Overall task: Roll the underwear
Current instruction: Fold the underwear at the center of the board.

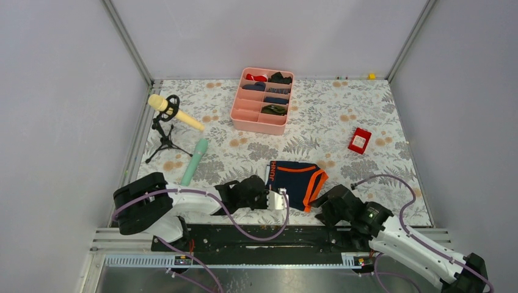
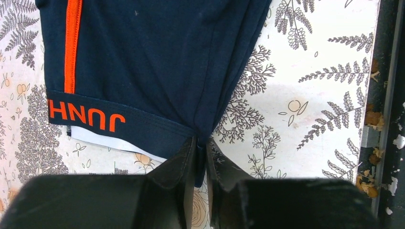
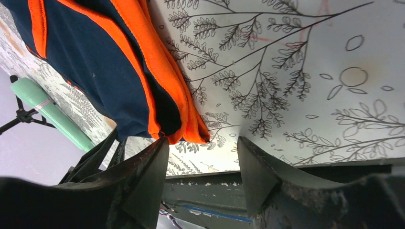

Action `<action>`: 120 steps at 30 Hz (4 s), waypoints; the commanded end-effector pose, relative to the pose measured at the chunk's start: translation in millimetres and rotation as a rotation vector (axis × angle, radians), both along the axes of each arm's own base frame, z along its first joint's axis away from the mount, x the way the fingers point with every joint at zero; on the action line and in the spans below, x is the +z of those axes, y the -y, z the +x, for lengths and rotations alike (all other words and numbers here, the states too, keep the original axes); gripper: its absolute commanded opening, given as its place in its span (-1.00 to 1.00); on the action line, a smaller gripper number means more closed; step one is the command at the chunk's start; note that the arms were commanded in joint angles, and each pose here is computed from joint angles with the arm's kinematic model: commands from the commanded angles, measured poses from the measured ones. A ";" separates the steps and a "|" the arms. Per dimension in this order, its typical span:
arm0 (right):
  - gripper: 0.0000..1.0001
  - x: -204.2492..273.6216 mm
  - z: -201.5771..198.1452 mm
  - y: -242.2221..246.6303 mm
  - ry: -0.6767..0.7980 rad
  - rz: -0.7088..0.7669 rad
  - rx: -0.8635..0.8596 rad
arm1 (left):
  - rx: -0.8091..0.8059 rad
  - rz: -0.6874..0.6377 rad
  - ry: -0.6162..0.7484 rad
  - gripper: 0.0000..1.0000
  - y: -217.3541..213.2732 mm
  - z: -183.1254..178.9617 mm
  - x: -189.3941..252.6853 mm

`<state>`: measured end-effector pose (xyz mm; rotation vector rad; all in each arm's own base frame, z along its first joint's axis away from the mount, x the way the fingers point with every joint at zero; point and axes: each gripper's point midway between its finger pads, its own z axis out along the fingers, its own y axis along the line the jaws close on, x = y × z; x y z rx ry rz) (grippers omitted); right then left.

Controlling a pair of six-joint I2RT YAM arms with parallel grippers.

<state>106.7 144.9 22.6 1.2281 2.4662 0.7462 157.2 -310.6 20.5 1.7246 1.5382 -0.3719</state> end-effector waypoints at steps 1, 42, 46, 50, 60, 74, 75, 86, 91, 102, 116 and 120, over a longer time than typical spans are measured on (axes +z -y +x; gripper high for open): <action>0.22 3.3 8.5 -13.4 0.004 0.045 -0.017 | 0.000 -0.002 -0.004 -0.80 7.9 1.9 6.2; 0.14 -17.3 12.8 -5.7 -0.079 0.149 -0.258 | -0.015 -0.028 -0.075 -1.00 15.3 -8.2 12.5; 0.09 -25.8 9.4 -1.8 -0.099 0.127 -0.265 | -0.017 -0.032 -0.077 -1.00 16.0 -8.7 13.7; 0.00 -31.8 7.6 2.7 -0.106 0.106 -0.275 | -0.017 -0.037 -0.089 -1.00 17.0 -10.4 14.5; -0.54 -46.4 4.1 18.1 -0.108 0.053 -0.312 | -0.020 -0.033 -0.104 -1.00 13.8 -14.0 14.9; -1.00 -50.4 -1.1 29.5 -0.093 -0.013 -0.281 | -0.001 -0.015 -0.134 -1.00 3.6 -19.9 13.7; -1.00 -47.1 0.3 30.7 -0.081 -0.020 -0.278 | -0.002 -0.019 -0.136 -1.00 3.5 -20.6 15.8; -1.00 -3.1 19.9 36.7 0.075 -0.055 -0.248 | -0.020 -0.030 -0.156 -1.00 3.1 -21.7 39.8; -1.00 22.7 31.3 36.2 0.144 -0.087 -0.224 | -0.006 -0.070 -0.153 -1.00 8.0 -10.0 55.1; -1.00 65.1 52.8 38.6 0.274 -0.141 -0.215 | 0.011 -0.116 -0.141 -1.00 15.2 15.4 77.9; -1.00 90.1 88.8 27.5 0.324 -0.161 -0.192 | 0.043 -0.160 -0.141 -1.00 31.0 48.0 101.9; -1.00 94.9 104.0 28.3 0.323 -0.153 -0.197 | 0.060 -0.196 -0.152 -1.00 37.1 62.8 108.3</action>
